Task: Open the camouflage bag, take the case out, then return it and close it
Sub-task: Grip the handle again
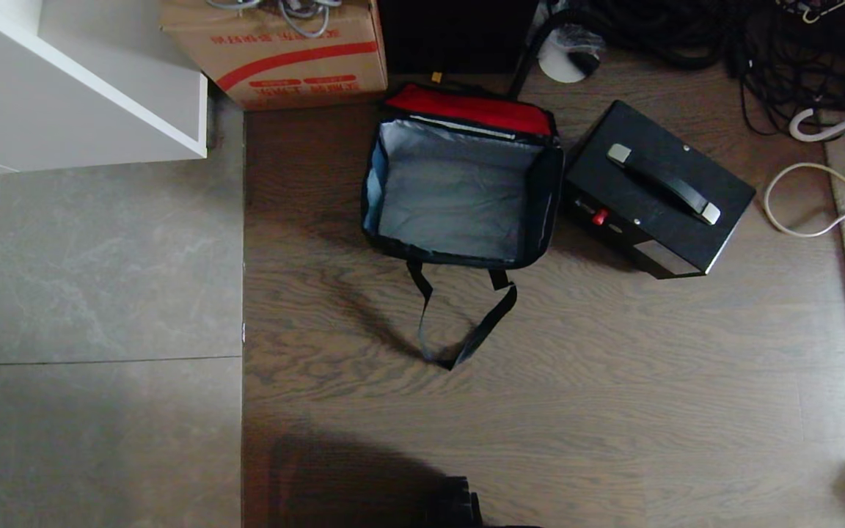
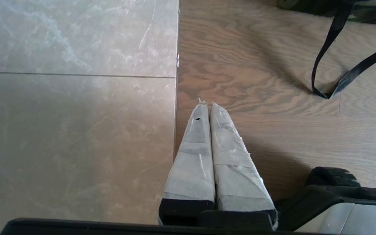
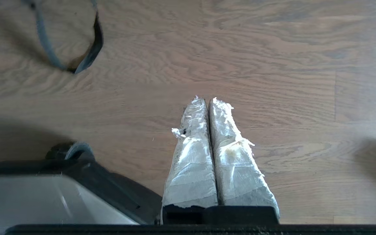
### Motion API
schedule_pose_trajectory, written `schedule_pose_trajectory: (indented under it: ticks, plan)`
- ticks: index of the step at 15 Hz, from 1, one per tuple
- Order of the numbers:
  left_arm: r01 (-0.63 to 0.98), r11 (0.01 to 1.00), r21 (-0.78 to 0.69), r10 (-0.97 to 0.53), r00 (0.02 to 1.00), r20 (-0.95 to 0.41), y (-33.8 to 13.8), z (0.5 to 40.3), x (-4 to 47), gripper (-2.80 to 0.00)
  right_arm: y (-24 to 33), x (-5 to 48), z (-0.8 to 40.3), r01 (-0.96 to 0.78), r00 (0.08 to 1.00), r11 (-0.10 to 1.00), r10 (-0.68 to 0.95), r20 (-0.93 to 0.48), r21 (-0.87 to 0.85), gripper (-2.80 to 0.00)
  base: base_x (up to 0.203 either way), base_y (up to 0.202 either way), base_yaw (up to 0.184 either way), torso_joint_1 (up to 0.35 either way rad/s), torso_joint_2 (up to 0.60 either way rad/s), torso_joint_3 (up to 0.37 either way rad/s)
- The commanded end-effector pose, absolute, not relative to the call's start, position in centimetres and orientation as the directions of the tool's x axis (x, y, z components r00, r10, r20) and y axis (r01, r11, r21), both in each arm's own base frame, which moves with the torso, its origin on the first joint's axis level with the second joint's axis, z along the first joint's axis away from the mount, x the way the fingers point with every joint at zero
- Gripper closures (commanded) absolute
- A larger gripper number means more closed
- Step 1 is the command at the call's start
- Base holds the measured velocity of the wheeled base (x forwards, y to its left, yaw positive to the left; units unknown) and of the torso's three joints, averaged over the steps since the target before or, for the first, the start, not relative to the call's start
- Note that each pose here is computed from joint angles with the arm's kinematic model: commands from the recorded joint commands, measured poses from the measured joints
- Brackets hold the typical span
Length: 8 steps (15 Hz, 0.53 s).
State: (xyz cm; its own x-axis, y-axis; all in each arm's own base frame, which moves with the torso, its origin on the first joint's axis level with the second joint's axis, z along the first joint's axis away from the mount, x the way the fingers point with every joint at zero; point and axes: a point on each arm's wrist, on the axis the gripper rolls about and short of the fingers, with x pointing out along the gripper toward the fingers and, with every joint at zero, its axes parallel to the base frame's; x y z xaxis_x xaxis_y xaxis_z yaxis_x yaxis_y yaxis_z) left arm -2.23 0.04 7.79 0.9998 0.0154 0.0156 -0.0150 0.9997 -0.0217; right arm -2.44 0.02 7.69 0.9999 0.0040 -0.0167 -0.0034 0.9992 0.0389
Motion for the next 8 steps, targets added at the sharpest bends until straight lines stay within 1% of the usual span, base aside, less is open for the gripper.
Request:
schedule_pose_trajectory:
  ticks: [1, 8]
  plan:
    - [-0.016, 1.000, -0.024, 0.016, 1.000, -0.001, 0.04, 7.54, -2.12, 0.00, 0.01, -2.37, 7.70, -0.003, 1.000, 0.999, 0.003, -0.006, 0.044, 0.00, 0.000, 0.000, 0.000, 0.000, 0.00, 0.000]
    - [-0.018, 1.000, -0.025, 0.018, 1.000, 0.014, 0.04, 7.51, -2.22, 0.00, 0.02, -2.37, 7.70, -0.004, 1.000, 0.999, 0.005, -0.005, 0.043, 0.00, 0.000, 0.000, 0.000, 0.000, 0.00, 0.000]
